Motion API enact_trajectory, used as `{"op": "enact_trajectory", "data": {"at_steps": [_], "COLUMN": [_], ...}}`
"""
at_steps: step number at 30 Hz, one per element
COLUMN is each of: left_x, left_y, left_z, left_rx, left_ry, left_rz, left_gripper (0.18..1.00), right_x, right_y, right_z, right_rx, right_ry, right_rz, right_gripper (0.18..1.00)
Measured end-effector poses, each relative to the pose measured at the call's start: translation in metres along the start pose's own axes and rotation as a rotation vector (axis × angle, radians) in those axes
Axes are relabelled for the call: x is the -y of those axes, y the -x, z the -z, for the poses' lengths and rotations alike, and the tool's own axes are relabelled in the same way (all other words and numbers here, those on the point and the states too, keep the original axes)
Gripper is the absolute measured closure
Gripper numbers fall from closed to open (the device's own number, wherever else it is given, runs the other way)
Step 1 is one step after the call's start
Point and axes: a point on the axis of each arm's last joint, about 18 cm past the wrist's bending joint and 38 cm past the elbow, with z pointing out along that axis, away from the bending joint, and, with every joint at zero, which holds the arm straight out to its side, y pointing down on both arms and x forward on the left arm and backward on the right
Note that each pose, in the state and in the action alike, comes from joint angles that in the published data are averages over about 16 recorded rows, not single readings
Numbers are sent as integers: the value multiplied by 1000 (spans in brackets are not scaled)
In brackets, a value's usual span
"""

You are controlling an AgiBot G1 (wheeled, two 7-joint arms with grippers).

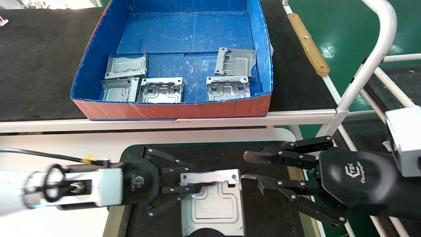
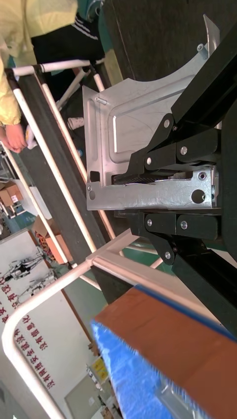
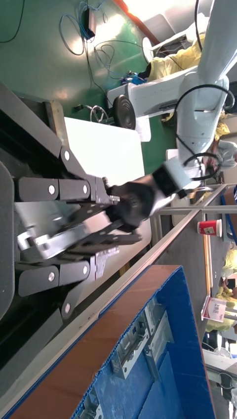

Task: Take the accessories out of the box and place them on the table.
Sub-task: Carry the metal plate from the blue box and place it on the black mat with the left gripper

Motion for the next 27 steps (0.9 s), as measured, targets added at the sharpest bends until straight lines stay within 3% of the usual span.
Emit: {"op": "enact_trajectory", "data": {"at_steps": [5, 14, 27], "left_x": [-24, -62, -115], "left_y": [-9, -24, -23], "left_z": [-26, -71, -112], "left_rx": [9, 11, 56], "left_ry": [2, 46, 260], "left_rz": [-14, -24, -36], "left_gripper": [908, 908, 908], "right_x": [0, 0, 0], "right_y": [0, 0, 0], "right_z": [0, 0, 0], "right_rx": [0, 0, 0], "right_ry": [0, 0, 0], "right_rz": [0, 0, 0], "right_gripper": [794, 584, 310]}}
